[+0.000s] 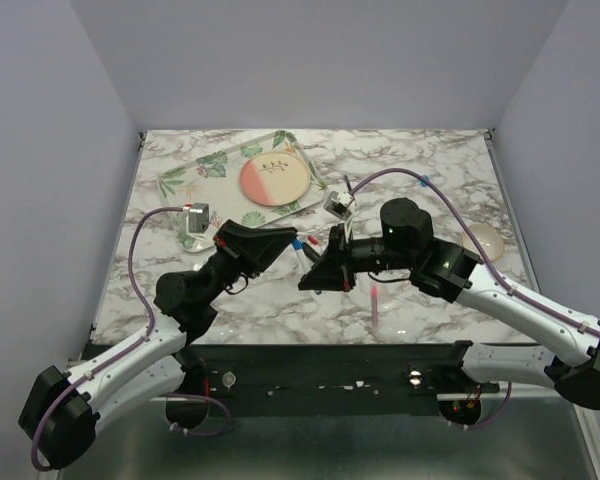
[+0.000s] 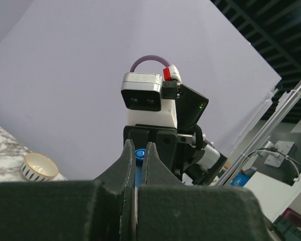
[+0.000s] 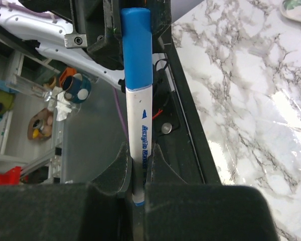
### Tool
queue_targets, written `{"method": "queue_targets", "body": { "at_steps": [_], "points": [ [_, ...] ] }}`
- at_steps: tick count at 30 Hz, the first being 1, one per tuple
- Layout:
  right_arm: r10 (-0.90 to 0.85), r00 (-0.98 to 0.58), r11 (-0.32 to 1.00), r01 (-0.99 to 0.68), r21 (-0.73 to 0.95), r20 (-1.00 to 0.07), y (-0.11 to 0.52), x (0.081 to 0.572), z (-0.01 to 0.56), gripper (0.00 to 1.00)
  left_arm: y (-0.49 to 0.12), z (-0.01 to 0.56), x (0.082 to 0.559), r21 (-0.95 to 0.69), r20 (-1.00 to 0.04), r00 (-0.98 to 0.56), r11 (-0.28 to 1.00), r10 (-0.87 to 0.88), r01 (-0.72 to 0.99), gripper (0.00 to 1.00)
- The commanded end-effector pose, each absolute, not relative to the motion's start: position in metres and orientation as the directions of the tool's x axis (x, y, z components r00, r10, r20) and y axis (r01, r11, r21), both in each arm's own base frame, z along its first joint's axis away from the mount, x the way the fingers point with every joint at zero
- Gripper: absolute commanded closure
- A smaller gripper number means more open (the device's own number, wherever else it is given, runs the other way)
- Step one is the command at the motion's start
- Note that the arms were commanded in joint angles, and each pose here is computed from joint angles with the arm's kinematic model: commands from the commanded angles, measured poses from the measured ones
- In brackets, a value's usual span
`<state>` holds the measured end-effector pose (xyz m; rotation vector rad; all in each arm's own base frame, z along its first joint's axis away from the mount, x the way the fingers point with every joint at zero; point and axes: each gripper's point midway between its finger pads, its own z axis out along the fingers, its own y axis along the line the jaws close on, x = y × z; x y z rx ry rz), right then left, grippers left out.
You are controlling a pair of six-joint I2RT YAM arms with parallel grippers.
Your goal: Insert the pens into the pen caps
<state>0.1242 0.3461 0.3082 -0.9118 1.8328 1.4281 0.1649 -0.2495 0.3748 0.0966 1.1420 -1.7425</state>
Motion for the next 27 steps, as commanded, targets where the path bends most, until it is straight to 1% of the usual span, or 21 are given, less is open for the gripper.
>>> {"method": "queue_targets", "body": {
  "at_steps": [1,6,10,13,16,18,19,20,22,23,25,27],
  "points": [
    [0.257,-0.315,0.196,-0.909,0.368,-0.914,0.342,0.179,0.436,0.99,-0.285,0.289,0.107,-0.774,-0.536,-0.755,-0.136,-0.378,0.618,1.00],
    [0.257,-0.250,0.230,-0.922,0.310,-0.933,0.342,0.190,0.449,0.99,-0.295,0.285,0.096,-0.789,-0.526,-0.787,-0.159,-0.323,0.593,1.00],
    [0.226,-0.216,0.250,-0.930,0.271,-0.950,0.344,0.196,0.453,0.99,-0.306,0.269,0.096,-0.817,-0.524,-0.808,-0.109,-0.268,0.566,1.00],
    [0.198,-0.170,0.287,-0.931,0.223,-0.965,0.340,0.202,0.457,0.99,-0.311,0.260,0.091,-0.827,-0.521,-0.824,-0.109,-0.221,0.552,1.00],
    [0.163,-0.145,0.327,-0.925,0.192,-0.976,0.334,0.212,0.456,0.99,-0.316,0.261,0.087,-0.819,-0.538,-0.825,-0.124,-0.176,0.560,1.00],
    [0.157,-0.093,0.350,-0.926,0.144,-0.983,0.328,0.216,0.470,0.99,-0.318,0.257,0.084,-0.820,-0.548,-0.825,-0.106,-0.142,0.563,1.00],
    [0.131,-0.096,0.367,-0.920,0.138,-0.987,0.327,0.219,0.466,0.99,-0.321,0.262,0.083,-0.801,-0.575,-0.807,-0.111,-0.134,0.588,1.00],
    [0.134,-0.045,0.384,-0.919,0.094,-0.990,0.322,0.221,0.481,0.99,-0.323,0.253,0.083,-0.815,-0.567,-0.817,-0.077,-0.107,0.575,1.00],
    [0.118,-0.033,0.411,-0.908,0.079,-0.992,0.318,0.224,0.486,0.99,-0.328,0.255,0.084,-0.793,-0.601,-0.793,-0.055,-0.097,0.607,1.00],
    [0.111,-0.015,0.420,-0.905,0.060,-0.994,0.317,0.226,0.489,0.99,-0.329,0.249,0.083,-0.800,-0.595,-0.800,-0.029,-0.079,0.599,1.00],
    [0.121,0.006,0.430,-0.902,0.047,-0.993,0.313,0.225,0.500,0.99,-0.330,0.247,0.083,-0.798,-0.599,-0.798,-0.027,-0.069,0.602,1.00],
    [0.127,0.016,0.429,-0.903,0.041,-0.992,0.312,0.224,0.504,0.99,-0.332,0.252,0.078,-0.797,-0.597,-0.800,-0.066,-0.067,0.600,1.00]
  ]
}}
